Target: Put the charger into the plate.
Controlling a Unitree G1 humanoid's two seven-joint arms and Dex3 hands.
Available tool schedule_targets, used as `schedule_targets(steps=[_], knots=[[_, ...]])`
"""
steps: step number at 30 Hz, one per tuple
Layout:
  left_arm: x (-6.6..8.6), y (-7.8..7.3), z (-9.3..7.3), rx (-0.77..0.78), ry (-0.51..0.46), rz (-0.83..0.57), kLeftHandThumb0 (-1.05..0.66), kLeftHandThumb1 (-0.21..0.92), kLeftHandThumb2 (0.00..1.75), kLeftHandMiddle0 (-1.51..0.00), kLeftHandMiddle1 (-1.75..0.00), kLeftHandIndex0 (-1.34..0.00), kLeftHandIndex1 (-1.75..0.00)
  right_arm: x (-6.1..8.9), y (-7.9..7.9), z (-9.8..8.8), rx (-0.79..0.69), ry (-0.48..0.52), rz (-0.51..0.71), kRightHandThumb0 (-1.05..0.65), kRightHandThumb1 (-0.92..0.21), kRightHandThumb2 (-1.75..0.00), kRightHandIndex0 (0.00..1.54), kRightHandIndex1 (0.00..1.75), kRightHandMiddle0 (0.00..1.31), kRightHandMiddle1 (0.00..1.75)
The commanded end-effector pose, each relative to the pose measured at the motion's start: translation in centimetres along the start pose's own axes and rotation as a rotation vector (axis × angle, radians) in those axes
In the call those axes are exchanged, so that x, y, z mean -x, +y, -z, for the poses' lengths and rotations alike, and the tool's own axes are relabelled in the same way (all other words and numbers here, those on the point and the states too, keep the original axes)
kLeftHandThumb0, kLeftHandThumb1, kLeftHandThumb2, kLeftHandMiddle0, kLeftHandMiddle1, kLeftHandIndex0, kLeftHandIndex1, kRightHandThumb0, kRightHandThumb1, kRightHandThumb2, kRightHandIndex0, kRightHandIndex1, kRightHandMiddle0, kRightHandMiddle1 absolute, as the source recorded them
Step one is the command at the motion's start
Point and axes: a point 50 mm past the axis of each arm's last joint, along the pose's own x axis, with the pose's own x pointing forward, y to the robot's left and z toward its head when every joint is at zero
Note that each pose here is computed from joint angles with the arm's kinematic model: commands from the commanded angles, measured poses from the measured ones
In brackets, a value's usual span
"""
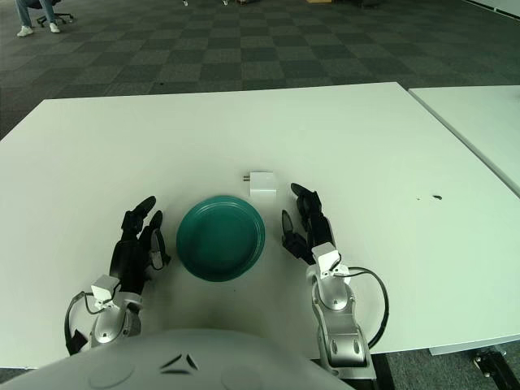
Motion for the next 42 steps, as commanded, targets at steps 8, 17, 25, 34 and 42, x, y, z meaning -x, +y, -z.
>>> schedule_targets(steps=[8, 17, 25, 34, 42], knots=[[0.1, 0.1, 1.3, -0.001, 0.06, 0.015, -0.88, 0.92, 1.0, -0.38, -0.01, -0.01, -0.74, -4.8, -2.4, -3.9, 0.494, -0.224, 0.091, -0.7, -0.92, -0.66, 0.35, 0.01, 0.0, 0.58], [-0.2, -0.1, 1.6, -0.006, 0.056, 0.021, -0.91, 0.92, 0.99, -0.4, -0.02, -0.06, -0.78, -6.7, -0.1, -6.8, 0.868, -0.429, 0.089, -0.72, -0.92, -0.58, 0.31, 0.0, 0.0, 0.62], [-0.2, -0.3, 1.6, -0.017, 0.04, 0.029, -0.93, 0.92, 0.98, -0.42, -0.03, -0.08, -0.81, -7.8, 1.2, -7.0, 1.068, -0.427, -0.057, -0.67, -0.92, -0.51, 0.29, 0.0, 0.0, 0.65], [-0.3, -0.4, 1.6, -0.019, 0.034, 0.031, -0.93, 0.92, 0.98, -0.45, -0.03, -0.07, -0.82, -9.9, 1.9, -5.8, 1.212, -0.393, -0.209, -0.66, -0.92, -0.48, 0.25, 0.0, 0.0, 0.6], [-0.4, -0.4, 1.6, -0.021, 0.035, 0.027, -0.93, 0.92, 0.99, -0.45, -0.03, -0.06, -0.83, -10.5, 2.5, -5.6, 1.233, -0.4, -0.254, -0.69, -0.92, -0.51, 0.25, 0.0, 0.0, 0.6]])
